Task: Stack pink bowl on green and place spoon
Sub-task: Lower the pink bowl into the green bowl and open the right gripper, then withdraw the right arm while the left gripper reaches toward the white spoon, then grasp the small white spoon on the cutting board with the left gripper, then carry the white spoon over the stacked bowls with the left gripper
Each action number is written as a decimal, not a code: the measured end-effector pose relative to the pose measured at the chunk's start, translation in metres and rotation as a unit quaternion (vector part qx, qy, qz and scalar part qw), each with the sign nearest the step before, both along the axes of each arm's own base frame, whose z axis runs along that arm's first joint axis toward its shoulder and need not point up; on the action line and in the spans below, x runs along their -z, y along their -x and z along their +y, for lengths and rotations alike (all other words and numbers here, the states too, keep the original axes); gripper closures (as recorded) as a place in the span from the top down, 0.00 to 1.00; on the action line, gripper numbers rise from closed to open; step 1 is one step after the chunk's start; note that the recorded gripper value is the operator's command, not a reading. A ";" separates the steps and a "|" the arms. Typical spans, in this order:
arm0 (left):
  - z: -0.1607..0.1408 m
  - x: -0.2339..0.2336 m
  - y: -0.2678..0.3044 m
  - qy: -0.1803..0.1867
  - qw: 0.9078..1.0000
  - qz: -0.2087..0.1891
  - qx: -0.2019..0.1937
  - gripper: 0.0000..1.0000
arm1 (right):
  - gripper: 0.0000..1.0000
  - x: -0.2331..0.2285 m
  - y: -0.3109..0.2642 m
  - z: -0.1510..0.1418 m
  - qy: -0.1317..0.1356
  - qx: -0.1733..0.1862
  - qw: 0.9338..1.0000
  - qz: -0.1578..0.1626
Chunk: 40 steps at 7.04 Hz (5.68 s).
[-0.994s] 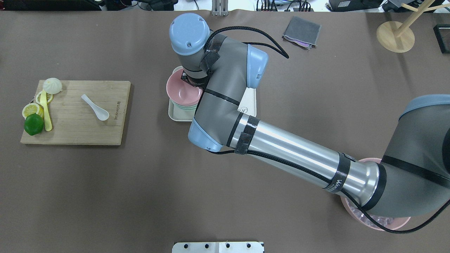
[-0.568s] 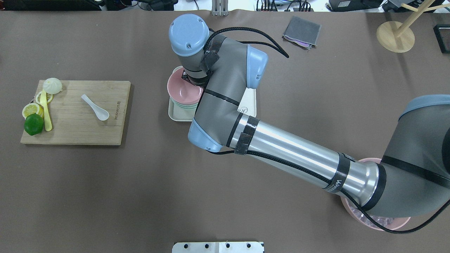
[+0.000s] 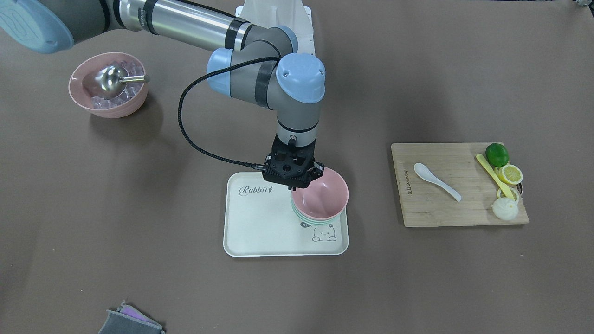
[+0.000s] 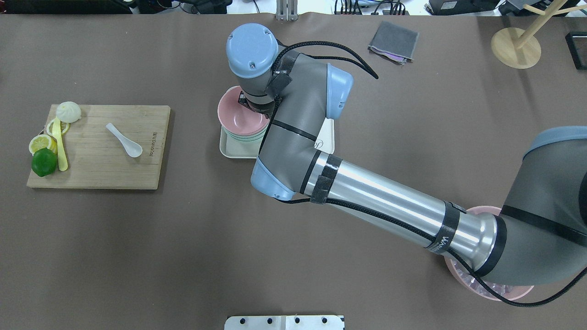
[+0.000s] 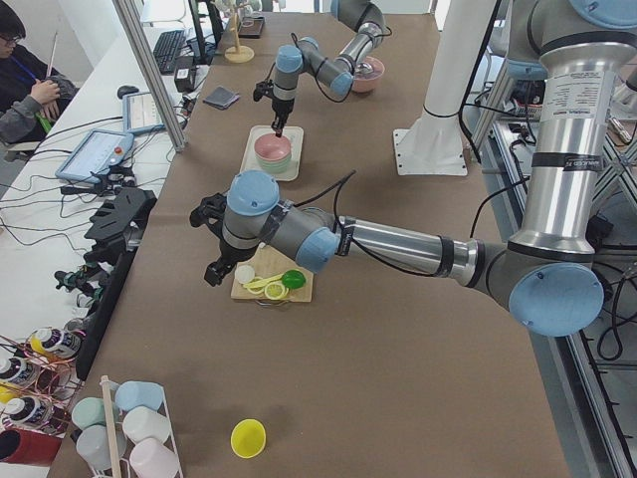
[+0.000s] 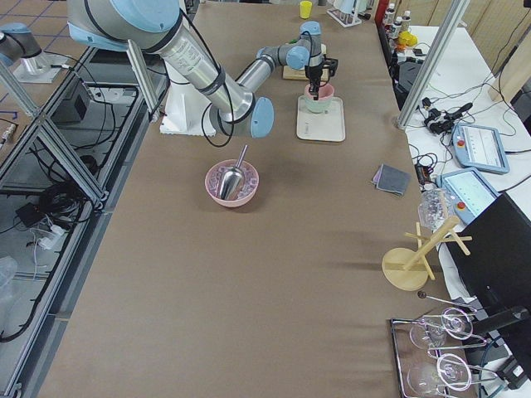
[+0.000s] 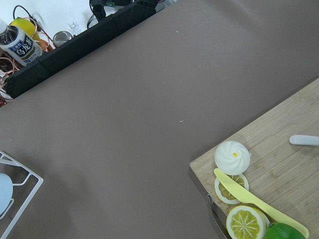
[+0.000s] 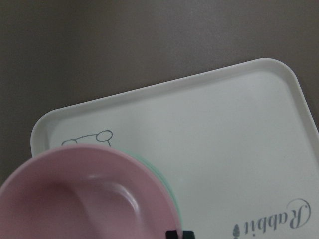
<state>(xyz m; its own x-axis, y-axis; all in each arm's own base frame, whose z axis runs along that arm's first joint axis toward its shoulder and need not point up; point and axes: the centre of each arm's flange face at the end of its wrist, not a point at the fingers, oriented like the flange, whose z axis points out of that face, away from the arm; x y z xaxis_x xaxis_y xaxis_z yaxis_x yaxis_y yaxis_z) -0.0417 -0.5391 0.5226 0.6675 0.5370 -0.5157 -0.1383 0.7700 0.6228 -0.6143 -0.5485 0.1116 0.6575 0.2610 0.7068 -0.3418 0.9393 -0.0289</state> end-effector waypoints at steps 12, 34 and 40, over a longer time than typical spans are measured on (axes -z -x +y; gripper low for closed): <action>-0.017 0.094 -0.163 0.285 0.926 0.126 0.214 0.98 | 1.00 -0.187 -0.329 -0.103 -0.091 0.129 0.986 0.047; -0.005 0.151 -0.410 0.366 0.832 0.133 0.395 0.00 | 1.00 -0.487 -0.651 0.003 -0.050 0.185 0.977 0.092; -0.074 0.311 -0.480 0.378 0.794 0.142 0.454 0.00 | 1.00 -0.542 -0.655 0.057 -0.020 0.211 0.975 0.064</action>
<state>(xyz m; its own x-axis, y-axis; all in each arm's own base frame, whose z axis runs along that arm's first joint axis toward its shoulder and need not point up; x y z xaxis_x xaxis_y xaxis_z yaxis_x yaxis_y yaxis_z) 0.4387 -0.6134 0.2112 0.4016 -0.6341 -0.6608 0.7514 0.6407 -0.1581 0.0412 -0.4914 0.6533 0.7832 -0.0787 0.6168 0.0776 0.9966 0.0286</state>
